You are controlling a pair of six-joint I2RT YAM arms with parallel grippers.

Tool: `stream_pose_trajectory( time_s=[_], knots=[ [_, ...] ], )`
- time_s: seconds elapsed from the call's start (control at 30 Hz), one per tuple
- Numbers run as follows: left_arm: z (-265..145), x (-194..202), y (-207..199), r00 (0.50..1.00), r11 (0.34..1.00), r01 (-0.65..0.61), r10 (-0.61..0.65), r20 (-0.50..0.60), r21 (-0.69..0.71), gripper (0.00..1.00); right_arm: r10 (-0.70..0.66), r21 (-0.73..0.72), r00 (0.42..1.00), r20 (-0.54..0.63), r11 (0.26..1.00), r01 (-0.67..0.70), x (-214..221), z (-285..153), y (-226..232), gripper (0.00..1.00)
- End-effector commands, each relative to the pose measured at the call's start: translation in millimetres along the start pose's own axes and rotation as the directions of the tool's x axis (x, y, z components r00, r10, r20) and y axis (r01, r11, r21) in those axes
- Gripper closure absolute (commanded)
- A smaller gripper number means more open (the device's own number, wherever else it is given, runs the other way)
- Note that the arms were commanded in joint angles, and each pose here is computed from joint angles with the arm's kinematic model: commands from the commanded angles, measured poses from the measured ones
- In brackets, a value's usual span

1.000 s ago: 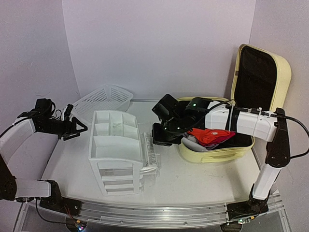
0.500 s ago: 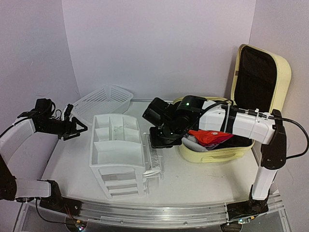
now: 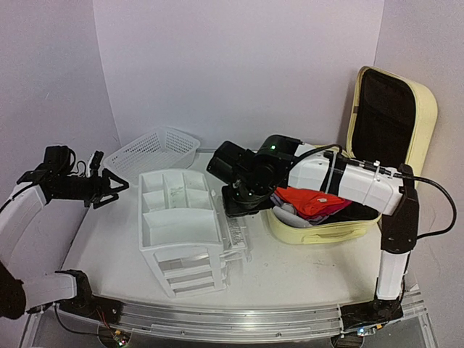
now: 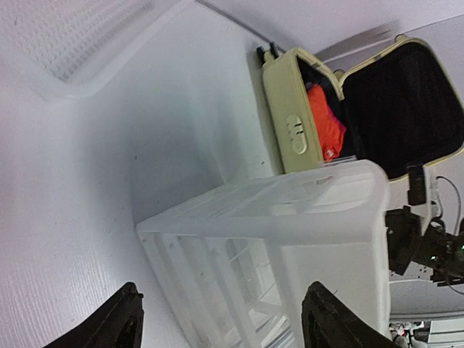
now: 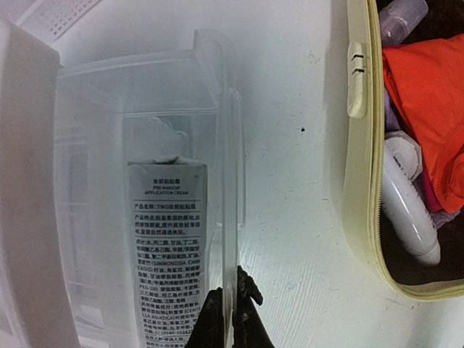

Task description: Open, take out, and arrange the luggage

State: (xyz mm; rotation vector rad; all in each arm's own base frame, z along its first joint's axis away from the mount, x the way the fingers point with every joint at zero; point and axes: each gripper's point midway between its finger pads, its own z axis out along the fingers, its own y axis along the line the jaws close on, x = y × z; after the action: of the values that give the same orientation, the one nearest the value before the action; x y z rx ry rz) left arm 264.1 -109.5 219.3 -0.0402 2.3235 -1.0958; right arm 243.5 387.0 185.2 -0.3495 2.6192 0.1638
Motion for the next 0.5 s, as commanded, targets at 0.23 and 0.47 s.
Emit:
stream_pose_trajectory(
  time_s=[0.23, 0.47],
  knots=[
    [-74, -4, -102, 0.966, 0.988, 0.026, -0.064, 0.252, 0.152, 0.16, -0.035, 0.067, 0.991, 0.133, 0.997, 0.026, -33, -19, -4, 1.0],
    [-43, 27, -107, 0.991, 1.0, -0.027, 0.026, 0.133, 0.007, 0.18, -0.03, 0.05, 0.99, 0.135, 0.998, 0.024, -33, -17, 0, 1.0]
  ],
)
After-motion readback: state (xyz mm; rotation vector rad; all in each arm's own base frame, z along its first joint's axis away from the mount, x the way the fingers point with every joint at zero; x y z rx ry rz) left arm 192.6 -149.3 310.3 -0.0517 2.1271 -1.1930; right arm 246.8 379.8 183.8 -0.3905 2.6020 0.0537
